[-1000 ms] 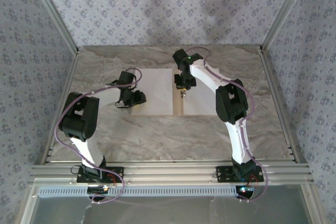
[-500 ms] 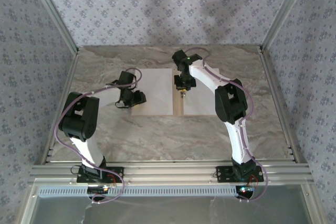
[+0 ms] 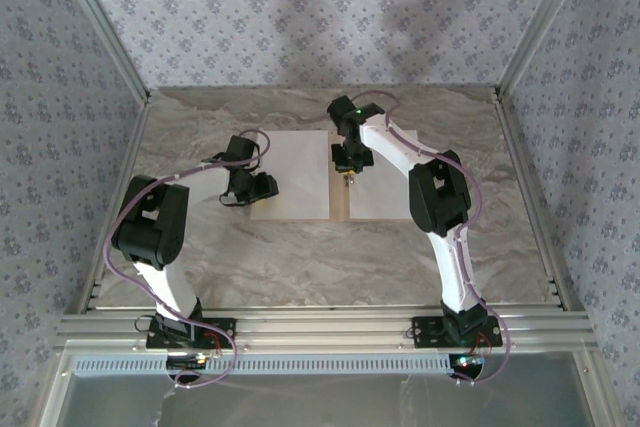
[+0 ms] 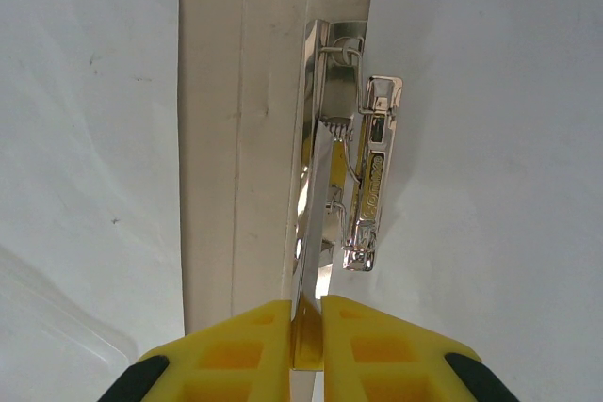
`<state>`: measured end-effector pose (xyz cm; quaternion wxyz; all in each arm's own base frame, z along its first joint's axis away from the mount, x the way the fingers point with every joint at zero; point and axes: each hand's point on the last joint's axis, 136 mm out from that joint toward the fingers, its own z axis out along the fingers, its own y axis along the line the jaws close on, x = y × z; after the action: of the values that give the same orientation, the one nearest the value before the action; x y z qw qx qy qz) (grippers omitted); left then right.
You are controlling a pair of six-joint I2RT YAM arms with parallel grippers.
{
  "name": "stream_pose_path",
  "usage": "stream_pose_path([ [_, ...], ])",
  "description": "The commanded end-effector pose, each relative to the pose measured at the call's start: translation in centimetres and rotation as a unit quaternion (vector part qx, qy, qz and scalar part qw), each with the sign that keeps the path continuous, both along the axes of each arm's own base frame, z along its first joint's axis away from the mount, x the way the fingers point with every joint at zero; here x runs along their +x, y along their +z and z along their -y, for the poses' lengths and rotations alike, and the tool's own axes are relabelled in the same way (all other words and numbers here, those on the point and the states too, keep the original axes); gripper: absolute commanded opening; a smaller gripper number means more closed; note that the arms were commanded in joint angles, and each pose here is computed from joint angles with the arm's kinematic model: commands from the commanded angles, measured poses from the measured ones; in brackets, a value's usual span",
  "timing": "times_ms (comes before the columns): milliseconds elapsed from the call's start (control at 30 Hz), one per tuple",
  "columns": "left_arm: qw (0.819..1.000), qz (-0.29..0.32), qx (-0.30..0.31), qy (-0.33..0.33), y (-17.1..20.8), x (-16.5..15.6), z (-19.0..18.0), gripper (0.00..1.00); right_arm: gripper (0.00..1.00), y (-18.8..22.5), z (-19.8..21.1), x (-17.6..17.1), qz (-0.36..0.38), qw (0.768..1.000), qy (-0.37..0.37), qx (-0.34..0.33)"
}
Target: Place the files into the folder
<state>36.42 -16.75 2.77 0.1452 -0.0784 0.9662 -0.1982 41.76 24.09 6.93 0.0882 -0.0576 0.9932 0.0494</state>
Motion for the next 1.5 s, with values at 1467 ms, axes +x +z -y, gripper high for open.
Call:
stream_pose_path([
  [1467, 0.999, -0.038, 0.01, 0.003, -0.8, -1.8, -0.4, 0.38, 0.12, -3.1, 1.7, -2.2, -0.039, 0.998, 0.005, -0.047],
])
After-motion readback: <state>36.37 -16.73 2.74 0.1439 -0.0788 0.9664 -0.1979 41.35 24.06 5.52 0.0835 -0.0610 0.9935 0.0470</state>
